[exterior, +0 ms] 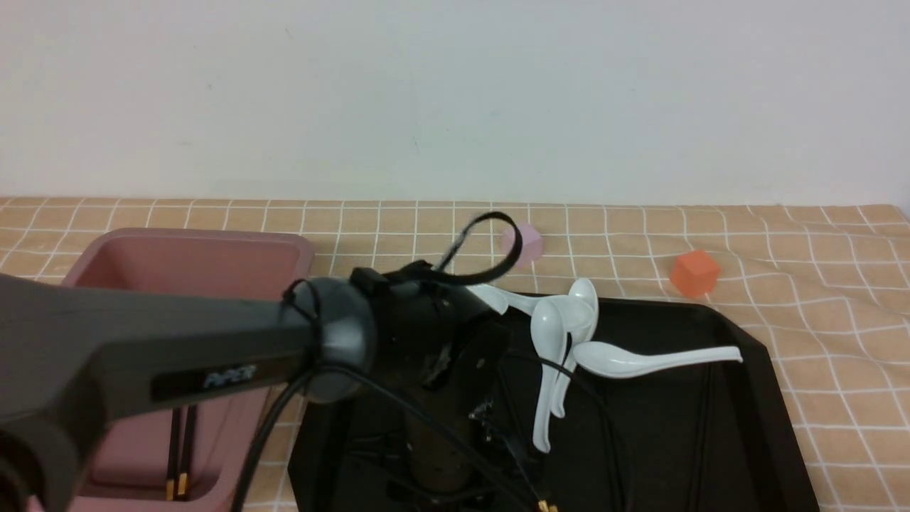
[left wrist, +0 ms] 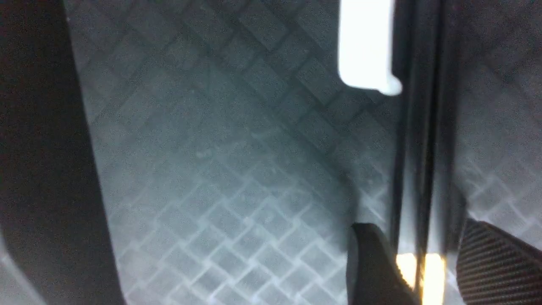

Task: On brown tablecloth take chopsticks from black tray and put them in box.
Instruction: 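Reach over to the black tray and grasp a pair of chopsticks with the left gripper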

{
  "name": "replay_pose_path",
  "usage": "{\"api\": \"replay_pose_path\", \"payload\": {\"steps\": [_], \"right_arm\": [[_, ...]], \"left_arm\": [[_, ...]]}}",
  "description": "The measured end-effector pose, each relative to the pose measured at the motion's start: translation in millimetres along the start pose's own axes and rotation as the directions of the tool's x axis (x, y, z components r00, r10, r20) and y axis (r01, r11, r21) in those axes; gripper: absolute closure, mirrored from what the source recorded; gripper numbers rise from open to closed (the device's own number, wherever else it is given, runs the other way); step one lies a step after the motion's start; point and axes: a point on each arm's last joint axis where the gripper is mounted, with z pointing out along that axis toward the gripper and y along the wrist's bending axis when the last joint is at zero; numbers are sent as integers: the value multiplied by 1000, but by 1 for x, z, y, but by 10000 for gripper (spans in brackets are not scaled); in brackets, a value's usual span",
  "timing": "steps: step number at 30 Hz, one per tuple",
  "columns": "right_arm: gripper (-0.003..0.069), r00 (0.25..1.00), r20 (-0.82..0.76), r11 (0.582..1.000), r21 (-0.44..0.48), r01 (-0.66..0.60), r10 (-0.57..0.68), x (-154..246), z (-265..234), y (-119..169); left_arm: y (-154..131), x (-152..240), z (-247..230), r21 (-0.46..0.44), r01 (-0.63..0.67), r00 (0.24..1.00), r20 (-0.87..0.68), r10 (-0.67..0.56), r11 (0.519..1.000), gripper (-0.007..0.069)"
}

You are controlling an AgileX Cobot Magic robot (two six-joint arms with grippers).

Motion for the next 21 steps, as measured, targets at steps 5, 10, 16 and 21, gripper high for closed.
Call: {"api": "replay_pose_path", "payload": {"steps": [5, 10, 16, 21], "right_arm": [[419, 1000, 0, 1000, 0, 0, 0, 0, 0, 0], [419, 1000, 0, 1000, 0, 0, 0, 0, 0, 0], [419, 1000, 0, 1000, 0, 0, 0, 0, 0, 0], [419, 1000, 0, 1000, 0, 0, 0, 0, 0, 0]], "left_arm": [[-1, -1, 6, -2, -3, 1000, -2, 3, 1000, 353], [-3, -1, 7, 1, 0, 1000, -6, 0, 1000, 449], [-4, 0, 6, 7, -47, 999, -9, 47, 999, 501], [-9, 4, -9, 35, -62, 998, 0, 62, 997, 501]]}}
